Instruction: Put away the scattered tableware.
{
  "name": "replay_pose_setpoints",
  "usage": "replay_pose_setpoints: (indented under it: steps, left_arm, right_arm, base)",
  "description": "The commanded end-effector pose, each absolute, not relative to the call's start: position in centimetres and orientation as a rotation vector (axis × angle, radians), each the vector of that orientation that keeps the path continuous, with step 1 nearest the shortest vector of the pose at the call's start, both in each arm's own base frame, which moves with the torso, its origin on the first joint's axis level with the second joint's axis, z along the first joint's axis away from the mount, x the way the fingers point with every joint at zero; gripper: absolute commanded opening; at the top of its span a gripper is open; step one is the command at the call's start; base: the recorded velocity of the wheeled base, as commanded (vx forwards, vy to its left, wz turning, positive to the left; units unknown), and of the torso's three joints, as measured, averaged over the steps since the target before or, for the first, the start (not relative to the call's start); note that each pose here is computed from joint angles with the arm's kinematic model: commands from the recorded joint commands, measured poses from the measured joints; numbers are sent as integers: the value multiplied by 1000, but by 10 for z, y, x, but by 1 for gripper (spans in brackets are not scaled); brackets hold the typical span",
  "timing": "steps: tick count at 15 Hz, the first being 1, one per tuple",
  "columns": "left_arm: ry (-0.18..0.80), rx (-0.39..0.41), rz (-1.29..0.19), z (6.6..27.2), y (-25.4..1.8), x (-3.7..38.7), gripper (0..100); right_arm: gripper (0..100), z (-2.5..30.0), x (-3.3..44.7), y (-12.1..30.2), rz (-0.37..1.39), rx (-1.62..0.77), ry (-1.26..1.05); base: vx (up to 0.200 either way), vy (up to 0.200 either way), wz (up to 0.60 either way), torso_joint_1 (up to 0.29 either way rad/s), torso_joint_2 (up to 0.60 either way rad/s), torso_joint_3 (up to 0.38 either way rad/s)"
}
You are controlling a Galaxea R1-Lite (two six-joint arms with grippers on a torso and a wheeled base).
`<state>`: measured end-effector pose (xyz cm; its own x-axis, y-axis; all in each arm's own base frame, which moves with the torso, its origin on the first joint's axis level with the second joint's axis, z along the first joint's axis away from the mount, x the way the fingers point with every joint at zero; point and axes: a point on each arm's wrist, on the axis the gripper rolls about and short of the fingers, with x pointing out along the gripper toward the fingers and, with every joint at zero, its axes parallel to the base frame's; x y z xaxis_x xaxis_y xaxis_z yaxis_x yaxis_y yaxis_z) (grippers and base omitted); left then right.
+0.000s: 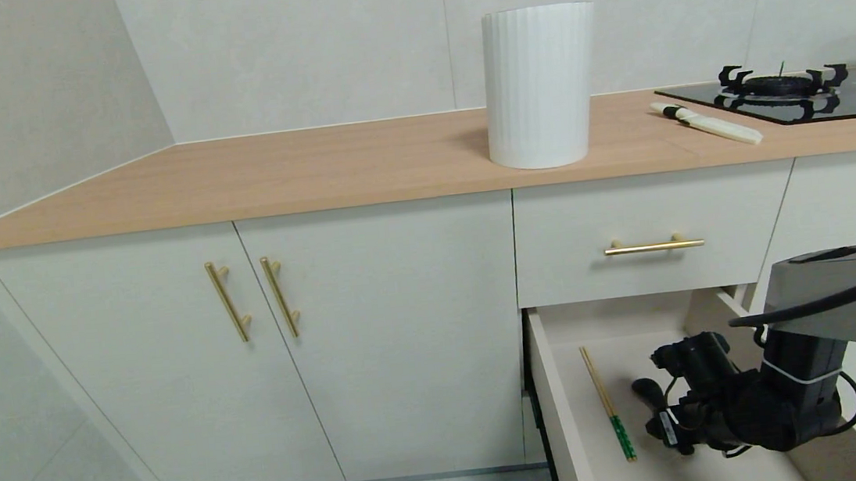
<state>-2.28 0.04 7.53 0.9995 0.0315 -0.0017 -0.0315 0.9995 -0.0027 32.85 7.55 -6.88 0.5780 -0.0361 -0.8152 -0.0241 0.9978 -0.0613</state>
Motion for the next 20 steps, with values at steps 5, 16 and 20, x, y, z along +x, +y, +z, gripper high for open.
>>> replay_pose_setpoints:
  steps: [5, 16, 20]
  left_arm:
    - [1, -3, 32, 75, 0, -23, 100]
    - [1, -3, 32, 75, 0, -23, 100]
    - [3, -3, 32, 75, 0, -23, 100]
  right_arm:
    - [100, -58, 325, 75, -5, -57, 937]
    - [100, 99, 234, 60, 75, -2, 741]
    - [100, 138, 198, 66, 150, -20, 707]
  base:
    - [0, 0, 0, 0, 0, 0]
    - [0, 0, 0, 0, 0, 0]
    - [0, 0, 0, 0, 0, 0]
